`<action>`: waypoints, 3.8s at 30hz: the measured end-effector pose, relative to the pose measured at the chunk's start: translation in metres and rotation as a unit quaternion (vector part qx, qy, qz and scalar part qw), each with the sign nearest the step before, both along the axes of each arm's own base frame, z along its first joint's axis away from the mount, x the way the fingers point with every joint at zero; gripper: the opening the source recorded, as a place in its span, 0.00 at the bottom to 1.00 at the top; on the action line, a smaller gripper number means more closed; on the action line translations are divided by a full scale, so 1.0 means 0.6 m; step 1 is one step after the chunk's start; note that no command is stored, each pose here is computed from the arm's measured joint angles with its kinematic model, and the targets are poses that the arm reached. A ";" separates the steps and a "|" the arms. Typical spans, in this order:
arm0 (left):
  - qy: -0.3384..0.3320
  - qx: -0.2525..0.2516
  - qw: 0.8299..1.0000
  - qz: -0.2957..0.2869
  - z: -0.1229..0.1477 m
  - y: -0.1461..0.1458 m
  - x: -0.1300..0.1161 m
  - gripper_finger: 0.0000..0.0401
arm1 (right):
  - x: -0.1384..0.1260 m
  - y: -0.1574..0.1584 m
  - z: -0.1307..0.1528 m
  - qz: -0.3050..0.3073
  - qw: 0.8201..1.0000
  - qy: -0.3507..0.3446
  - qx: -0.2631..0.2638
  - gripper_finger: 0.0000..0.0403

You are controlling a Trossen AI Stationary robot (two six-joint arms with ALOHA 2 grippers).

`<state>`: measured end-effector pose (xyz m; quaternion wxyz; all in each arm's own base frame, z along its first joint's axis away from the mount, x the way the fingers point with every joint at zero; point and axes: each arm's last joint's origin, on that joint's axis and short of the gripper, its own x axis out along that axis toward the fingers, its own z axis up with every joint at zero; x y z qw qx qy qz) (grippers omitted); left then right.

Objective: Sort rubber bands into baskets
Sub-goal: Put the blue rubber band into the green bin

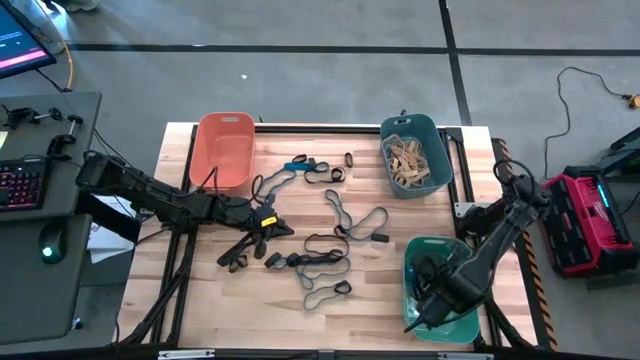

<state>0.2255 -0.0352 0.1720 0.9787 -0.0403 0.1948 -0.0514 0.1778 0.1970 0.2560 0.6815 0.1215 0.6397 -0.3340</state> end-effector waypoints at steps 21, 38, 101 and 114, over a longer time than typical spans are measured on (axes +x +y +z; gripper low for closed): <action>0.047 0.080 0.983 -0.160 0.013 -0.099 -0.018 0.00 | 0.028 -0.031 -0.091 -0.019 0.998 0.007 0.056 0.37; 0.169 0.101 0.977 -0.083 -0.060 -0.105 -0.010 0.31 | 0.028 -0.034 -0.091 -0.022 0.998 0.010 0.052 0.51; -0.015 0.128 0.991 0.023 0.066 -0.064 0.030 0.00 | 0.177 -0.042 0.062 0.143 0.908 -0.362 -0.153 0.51; -0.089 0.110 0.989 0.046 0.091 -0.056 0.040 0.00 | 0.265 -0.103 0.070 0.170 0.884 -0.400 -0.171 0.51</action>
